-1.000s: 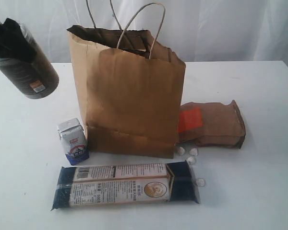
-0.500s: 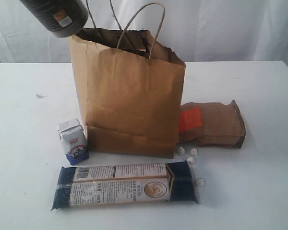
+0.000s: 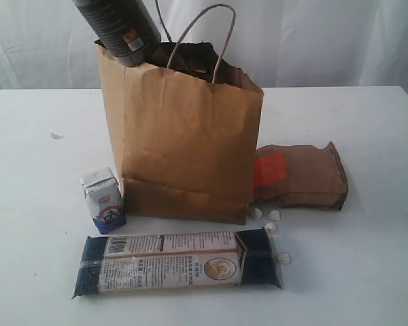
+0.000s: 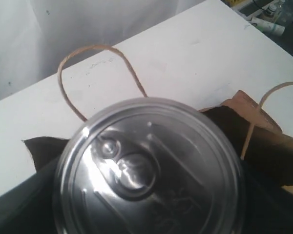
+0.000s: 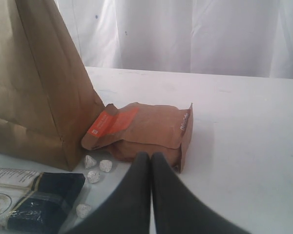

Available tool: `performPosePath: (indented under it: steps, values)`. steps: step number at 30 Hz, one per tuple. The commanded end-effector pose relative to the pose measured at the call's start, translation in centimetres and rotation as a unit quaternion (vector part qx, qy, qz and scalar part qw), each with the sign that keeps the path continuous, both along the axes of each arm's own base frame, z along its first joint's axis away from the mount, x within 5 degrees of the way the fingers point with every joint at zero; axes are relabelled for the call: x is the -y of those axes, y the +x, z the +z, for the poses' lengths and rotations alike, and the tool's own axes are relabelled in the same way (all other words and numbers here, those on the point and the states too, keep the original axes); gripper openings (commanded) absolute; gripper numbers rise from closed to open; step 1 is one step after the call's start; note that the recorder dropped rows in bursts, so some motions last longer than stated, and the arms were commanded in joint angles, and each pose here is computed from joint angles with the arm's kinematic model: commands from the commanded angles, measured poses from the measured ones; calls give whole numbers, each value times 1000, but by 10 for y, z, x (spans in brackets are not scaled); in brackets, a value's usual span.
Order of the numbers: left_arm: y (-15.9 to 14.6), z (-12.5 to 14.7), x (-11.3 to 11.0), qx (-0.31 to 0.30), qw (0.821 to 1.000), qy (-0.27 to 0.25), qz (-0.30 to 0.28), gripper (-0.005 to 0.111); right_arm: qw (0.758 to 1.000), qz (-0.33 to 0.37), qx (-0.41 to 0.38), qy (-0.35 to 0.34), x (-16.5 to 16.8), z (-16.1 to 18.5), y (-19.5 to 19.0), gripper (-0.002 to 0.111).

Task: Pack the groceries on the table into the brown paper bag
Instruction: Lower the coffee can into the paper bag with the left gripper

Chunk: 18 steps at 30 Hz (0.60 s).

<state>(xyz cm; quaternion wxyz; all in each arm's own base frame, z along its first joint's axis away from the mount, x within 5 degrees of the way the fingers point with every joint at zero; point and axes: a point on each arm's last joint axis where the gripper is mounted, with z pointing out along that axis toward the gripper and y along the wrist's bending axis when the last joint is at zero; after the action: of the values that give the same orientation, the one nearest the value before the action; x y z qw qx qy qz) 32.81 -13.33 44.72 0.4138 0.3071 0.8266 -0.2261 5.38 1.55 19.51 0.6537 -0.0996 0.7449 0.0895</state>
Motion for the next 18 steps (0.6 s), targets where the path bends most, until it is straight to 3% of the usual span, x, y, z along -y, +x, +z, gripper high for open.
performPosePath:
  steps: [1, 6, 11, 15, 18]
  values:
    - [-3, 20, 5, 48, 997, -64, -3, 0, 1000, -4, -3, 8, 0, -2, 0, 0]
    - [2, 19, 6, 56, 996, -69, 7, 0, 1000, -4, -3, 8, 0, -2, 0, 0]
    - [5, -4, 29, 9, 998, -41, -36, 0, 1000, -4, -3, 8, 0, -2, 0, 0]
    - [-2, -21, 28, -41, 996, 51, -65, 0, 1000, -4, -3, 8, 0, -2, 0, 0]
    - [-3, -33, 14, -80, 988, 129, -28, 0, 1000, -4, -3, 8, 0, -2, 0, 0]
